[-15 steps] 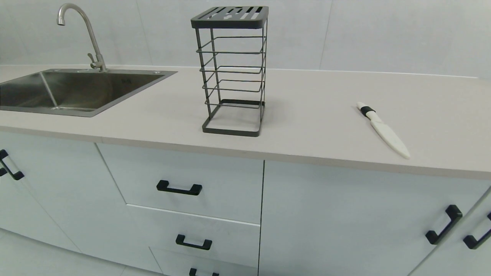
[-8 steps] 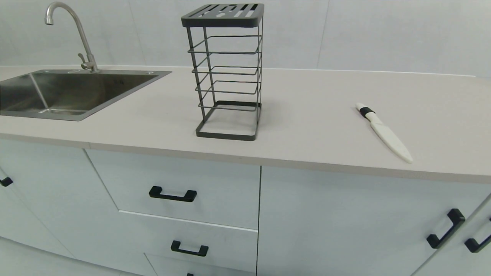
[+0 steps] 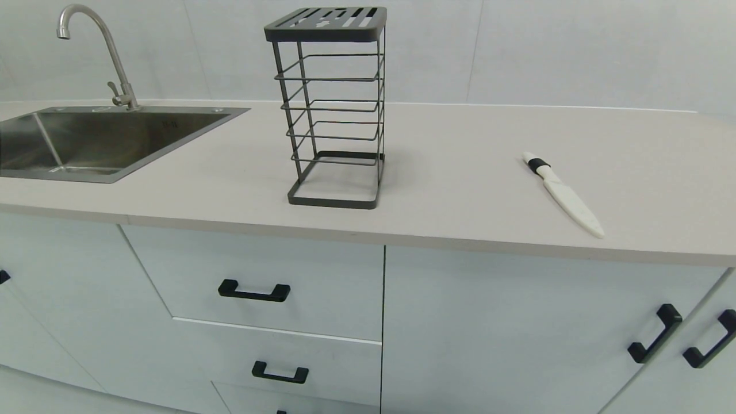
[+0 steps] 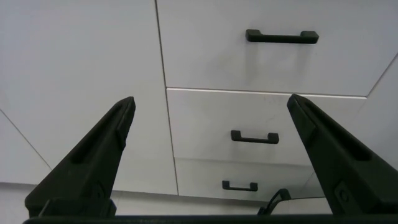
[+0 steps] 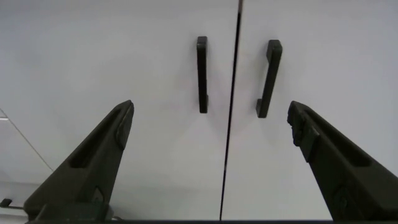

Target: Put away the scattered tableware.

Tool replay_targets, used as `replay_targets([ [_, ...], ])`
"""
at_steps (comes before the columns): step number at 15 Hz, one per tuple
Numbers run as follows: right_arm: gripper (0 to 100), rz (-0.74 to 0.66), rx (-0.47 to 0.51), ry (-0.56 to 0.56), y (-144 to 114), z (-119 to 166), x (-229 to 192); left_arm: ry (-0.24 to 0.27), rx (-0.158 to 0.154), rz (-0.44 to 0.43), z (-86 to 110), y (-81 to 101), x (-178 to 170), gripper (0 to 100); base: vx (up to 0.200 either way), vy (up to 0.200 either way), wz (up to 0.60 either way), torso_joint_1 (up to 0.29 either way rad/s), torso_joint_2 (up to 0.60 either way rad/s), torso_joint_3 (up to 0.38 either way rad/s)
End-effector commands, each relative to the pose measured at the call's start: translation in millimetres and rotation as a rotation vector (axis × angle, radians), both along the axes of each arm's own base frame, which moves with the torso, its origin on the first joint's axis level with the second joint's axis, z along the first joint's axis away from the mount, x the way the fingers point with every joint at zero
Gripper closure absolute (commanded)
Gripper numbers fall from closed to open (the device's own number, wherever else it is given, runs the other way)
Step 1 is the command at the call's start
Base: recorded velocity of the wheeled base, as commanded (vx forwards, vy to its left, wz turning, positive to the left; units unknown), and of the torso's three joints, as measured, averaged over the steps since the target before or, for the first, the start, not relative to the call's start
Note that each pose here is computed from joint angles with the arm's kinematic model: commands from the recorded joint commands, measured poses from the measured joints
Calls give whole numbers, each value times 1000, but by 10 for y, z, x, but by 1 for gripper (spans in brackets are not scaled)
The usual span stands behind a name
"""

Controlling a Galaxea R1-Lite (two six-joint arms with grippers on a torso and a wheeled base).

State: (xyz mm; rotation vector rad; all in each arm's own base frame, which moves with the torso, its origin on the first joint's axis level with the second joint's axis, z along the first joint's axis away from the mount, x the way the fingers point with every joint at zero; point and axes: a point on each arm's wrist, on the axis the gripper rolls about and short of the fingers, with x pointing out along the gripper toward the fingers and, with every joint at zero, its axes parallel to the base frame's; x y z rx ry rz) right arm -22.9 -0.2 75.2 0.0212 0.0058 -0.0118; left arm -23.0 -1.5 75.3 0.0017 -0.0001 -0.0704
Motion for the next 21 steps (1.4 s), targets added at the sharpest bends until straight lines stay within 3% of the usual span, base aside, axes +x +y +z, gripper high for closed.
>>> replay_targets([
  [1,0,-1,0,2,0,0,1,2,0,0,0,0,1,0,0,0,0,0,0,0],
  [13,0,-1,-1,2,0,0,1,2,0,0,0,0,1,0,0,0,0,182,-401,-175],
  [21,0,-1,0,2,0,0,1,1,1,6,0,1,1,0,0,0,0,325,-494,-243],
])
